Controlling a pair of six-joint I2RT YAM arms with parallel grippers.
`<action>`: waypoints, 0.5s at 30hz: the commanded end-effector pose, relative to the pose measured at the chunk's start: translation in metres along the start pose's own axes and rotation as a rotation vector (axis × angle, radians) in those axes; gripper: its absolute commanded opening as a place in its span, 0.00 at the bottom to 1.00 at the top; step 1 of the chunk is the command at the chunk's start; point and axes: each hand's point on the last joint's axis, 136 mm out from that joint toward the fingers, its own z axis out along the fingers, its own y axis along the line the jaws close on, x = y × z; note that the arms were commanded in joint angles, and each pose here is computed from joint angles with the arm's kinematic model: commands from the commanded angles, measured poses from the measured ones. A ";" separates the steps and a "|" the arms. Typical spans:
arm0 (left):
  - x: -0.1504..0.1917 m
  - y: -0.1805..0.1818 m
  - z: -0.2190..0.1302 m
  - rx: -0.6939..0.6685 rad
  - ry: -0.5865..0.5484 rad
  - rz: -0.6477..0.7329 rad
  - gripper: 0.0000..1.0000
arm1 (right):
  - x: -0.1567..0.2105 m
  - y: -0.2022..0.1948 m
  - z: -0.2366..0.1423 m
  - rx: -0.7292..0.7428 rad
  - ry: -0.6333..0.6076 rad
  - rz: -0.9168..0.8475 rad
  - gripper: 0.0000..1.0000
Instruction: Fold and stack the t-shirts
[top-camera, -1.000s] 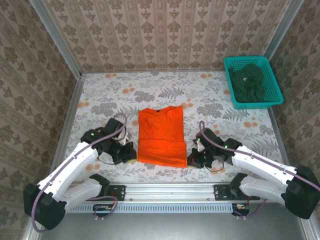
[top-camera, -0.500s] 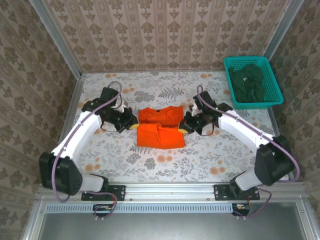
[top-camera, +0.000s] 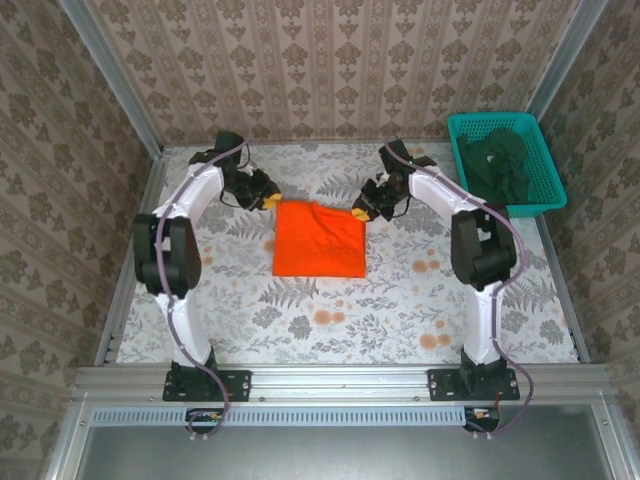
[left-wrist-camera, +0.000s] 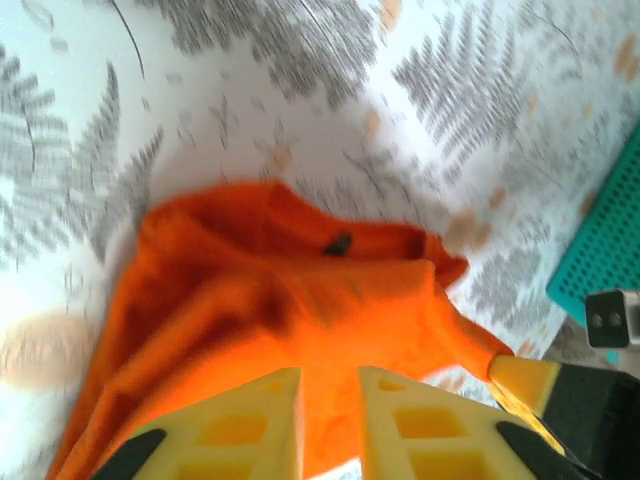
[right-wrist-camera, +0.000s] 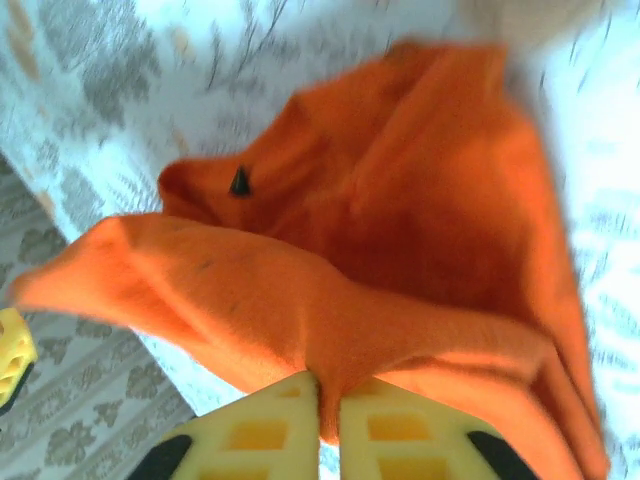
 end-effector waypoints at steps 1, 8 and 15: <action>-0.035 0.003 0.011 -0.023 -0.044 -0.041 0.27 | -0.032 -0.013 0.010 0.023 -0.006 0.127 0.26; -0.051 -0.025 -0.035 -0.029 -0.171 0.043 0.54 | -0.046 0.002 -0.032 0.009 -0.106 0.069 0.54; 0.035 -0.034 -0.023 0.002 -0.093 0.183 0.43 | 0.031 0.019 -0.044 -0.093 -0.121 -0.102 0.35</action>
